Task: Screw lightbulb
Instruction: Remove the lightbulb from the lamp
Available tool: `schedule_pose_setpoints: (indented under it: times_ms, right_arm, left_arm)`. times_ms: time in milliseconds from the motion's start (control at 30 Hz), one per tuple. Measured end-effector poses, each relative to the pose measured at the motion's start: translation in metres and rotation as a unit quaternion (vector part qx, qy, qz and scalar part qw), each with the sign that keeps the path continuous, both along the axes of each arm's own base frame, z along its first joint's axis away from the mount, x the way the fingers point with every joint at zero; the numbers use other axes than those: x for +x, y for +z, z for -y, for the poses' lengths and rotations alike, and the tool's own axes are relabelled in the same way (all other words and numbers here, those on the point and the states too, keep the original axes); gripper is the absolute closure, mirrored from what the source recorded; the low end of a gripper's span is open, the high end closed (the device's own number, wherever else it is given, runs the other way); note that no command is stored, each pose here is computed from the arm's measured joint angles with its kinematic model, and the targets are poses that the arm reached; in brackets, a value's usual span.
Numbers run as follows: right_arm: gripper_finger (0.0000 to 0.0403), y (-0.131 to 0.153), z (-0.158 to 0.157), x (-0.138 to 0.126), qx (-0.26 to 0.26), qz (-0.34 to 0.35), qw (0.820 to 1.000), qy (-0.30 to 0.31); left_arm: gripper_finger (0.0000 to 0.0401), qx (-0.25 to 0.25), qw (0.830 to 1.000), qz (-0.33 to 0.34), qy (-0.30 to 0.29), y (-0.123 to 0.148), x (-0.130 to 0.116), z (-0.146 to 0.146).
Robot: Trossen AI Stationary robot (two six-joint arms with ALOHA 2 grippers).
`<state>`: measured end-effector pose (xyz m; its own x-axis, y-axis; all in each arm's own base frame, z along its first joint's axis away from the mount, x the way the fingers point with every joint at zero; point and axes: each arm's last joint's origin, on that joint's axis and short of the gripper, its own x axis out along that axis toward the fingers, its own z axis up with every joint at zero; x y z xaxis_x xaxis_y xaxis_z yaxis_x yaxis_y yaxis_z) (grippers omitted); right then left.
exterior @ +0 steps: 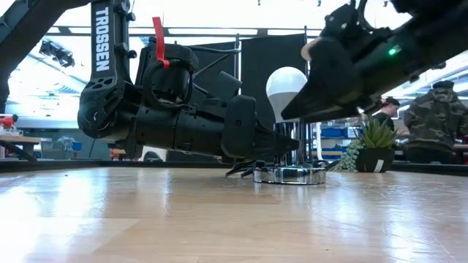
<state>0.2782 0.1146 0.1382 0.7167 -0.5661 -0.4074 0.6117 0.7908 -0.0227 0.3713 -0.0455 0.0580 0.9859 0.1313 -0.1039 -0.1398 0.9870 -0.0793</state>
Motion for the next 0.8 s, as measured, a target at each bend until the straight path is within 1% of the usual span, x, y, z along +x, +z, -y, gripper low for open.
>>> schedule_pose_setpoints:
  times_ms: [100, 233, 400, 467, 500, 600, 667, 800]
  right_arm:
    - [0.0058, -0.001, 0.008, 0.001, 0.001, -0.004, 1.0, -0.021]
    - [0.0058, -0.003, 0.009, -0.003, 0.007, -0.003, 0.999, -0.046]
    - [0.0058, -0.01, 0.008, -0.019, 0.003, -0.001, 0.995, -0.098]
    - [0.0058, -0.016, 0.011, -0.031, -0.007, -0.022, 0.993, -0.117]
    - [0.0058, -0.019, 0.013, -0.035, -0.005, -0.027, 0.991, -0.128]
    - [0.0058, -0.018, 0.015, -0.04, 0.03, -0.001, 0.986, -0.164]
    - [0.0058, -0.019, 0.013, -0.037, 0.035, -0.006, 0.988, -0.152]
    - [0.0058, -0.013, 0.002, -0.022, 0.022, -0.007, 0.997, -0.079]
  left_arm:
    - [0.0218, -0.001, 1.0, 0.0, 0.0, 0.0, 0.0, 0.0]
    - [0.0218, -0.001, 1.0, 0.0, 0.001, 0.0, 0.0, 0.0]
    - [0.0218, -0.001, 1.0, 0.0, 0.003, 0.0, 0.0, -0.001]
    - [0.0218, 0.002, 1.0, -0.001, 0.001, 0.0, 0.0, 0.0]
    - [0.0218, 0.002, 1.0, -0.001, 0.001, 0.0, 0.0, 0.0]
    - [0.0218, 0.002, 1.0, -0.001, 0.001, 0.0, 0.0, 0.0]
    - [0.0218, 0.002, 1.0, -0.001, 0.001, 0.0, 0.0, 0.0]
    - [0.0218, 0.002, 1.0, -0.001, 0.001, 0.0, 0.0, 0.0]
